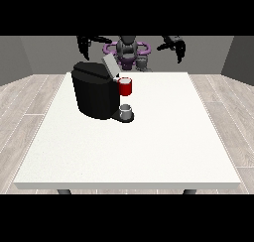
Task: Insert the coffee pod into the coffee machine and close the lid
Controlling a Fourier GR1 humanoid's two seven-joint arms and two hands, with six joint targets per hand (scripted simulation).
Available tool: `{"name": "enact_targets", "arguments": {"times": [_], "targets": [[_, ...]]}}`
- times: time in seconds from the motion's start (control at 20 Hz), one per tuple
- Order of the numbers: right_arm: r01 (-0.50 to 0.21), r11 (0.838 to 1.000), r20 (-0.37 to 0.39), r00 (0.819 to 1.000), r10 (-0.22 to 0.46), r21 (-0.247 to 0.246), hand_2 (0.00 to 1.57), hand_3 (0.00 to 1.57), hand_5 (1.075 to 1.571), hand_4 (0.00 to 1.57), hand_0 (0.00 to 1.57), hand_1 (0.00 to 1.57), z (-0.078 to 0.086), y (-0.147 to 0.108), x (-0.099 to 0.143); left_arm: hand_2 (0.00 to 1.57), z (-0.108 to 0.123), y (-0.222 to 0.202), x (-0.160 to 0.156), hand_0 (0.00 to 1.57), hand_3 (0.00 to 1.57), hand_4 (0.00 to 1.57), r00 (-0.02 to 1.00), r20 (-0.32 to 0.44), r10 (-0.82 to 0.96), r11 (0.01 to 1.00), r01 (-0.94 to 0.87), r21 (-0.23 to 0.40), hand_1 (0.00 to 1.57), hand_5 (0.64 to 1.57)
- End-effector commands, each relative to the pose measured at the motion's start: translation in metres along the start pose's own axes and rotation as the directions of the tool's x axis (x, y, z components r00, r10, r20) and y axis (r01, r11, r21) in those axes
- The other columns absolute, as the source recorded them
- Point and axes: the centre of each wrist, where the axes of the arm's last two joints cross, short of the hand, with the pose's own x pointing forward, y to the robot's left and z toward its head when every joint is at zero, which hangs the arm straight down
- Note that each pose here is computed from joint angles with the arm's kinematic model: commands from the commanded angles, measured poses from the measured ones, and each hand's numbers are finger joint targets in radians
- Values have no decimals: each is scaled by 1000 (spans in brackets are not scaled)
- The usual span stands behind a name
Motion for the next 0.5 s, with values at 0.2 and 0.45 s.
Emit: {"name": "enact_targets", "arguments": {"times": [0.2, 0.45], "targets": [[10, 999, 36, 999, -12, 46, 0, 0, 1571, 0, 0, 0, -16, 4, 7, 0, 19, 9, 22, 0, 0, 301, 996, 85, -25, 999, 21, 44, 0, 1571], [-17, 995, 61, 998, 10, 103, 0, 0, 1571, 0, 0, 0, -29, 30, 28, 0, 24, 25, 47, 0, 0, 338, 993, 116, -39, 996, 30, 80, 0, 1571]]}}
